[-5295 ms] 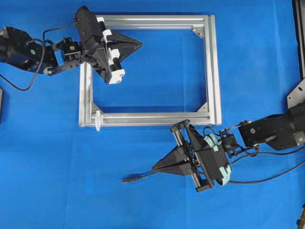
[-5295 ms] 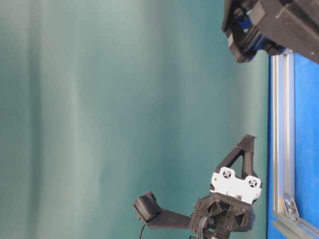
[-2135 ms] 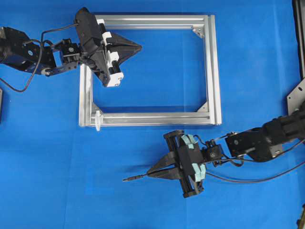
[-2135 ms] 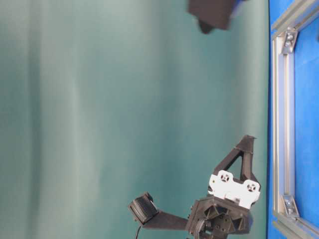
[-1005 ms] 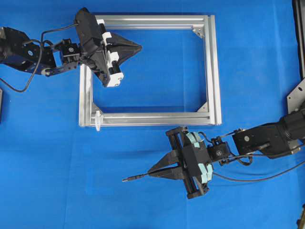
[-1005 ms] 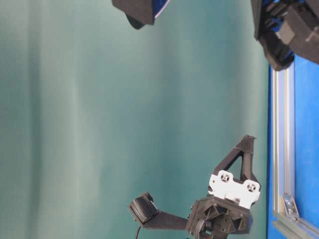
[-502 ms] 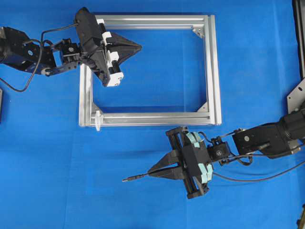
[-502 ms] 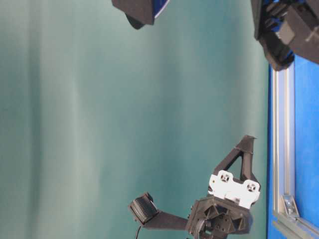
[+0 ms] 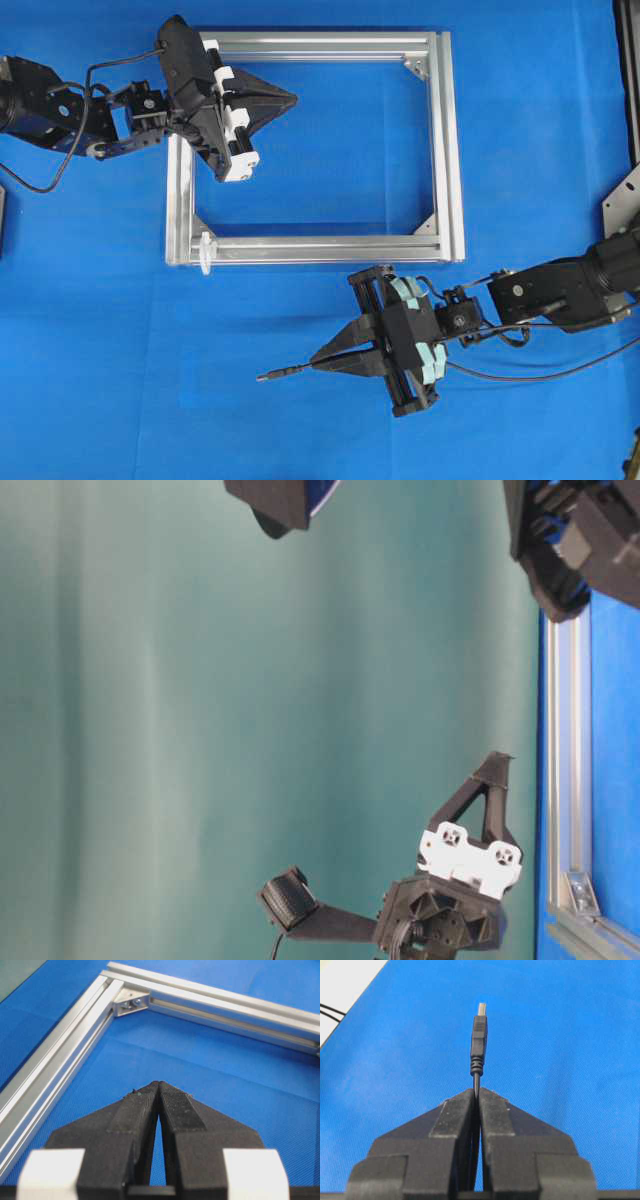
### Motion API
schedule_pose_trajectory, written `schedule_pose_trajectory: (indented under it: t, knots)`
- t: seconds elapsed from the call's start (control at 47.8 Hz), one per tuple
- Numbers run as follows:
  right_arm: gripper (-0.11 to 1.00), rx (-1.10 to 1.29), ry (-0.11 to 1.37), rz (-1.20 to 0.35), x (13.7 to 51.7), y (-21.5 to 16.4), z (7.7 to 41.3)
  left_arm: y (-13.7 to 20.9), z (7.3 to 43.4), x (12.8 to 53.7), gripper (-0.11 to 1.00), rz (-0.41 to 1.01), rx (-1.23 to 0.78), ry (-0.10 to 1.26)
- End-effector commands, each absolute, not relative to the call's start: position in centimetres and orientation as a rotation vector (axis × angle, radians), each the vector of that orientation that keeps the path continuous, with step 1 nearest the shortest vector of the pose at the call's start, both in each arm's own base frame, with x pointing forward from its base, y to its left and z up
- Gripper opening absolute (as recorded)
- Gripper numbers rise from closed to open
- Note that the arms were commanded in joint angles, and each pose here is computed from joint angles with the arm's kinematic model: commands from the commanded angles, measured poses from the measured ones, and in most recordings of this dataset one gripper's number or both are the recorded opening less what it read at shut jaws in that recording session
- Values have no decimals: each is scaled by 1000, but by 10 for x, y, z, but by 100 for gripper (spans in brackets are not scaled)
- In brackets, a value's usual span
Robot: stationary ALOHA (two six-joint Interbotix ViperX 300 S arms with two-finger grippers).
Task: Insert the wire through the string loop located on the left side.
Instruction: 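Carry the cable with the right gripper toward the white zip-tie loop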
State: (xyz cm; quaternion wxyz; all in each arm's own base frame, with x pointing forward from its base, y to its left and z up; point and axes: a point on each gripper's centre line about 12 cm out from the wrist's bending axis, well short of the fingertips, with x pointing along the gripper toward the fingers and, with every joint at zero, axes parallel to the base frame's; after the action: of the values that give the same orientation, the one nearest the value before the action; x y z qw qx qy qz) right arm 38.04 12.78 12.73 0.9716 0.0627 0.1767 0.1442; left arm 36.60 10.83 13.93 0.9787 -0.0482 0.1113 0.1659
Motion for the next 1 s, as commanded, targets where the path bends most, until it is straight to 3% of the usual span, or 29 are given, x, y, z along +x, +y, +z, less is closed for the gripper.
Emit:
schedule_pose_trajectory:
  t: [0.0, 0.272, 0.984]
  knots:
    - [0, 128, 319, 300, 381, 130, 141, 109, 153, 368, 0, 333, -90, 183]
    - [0, 124, 316, 268, 382, 115, 140, 109, 153, 368, 0, 333, -91, 185]
    - [0, 112, 315, 50, 382, 26, 138, 109, 153, 368, 0, 333, -91, 185]
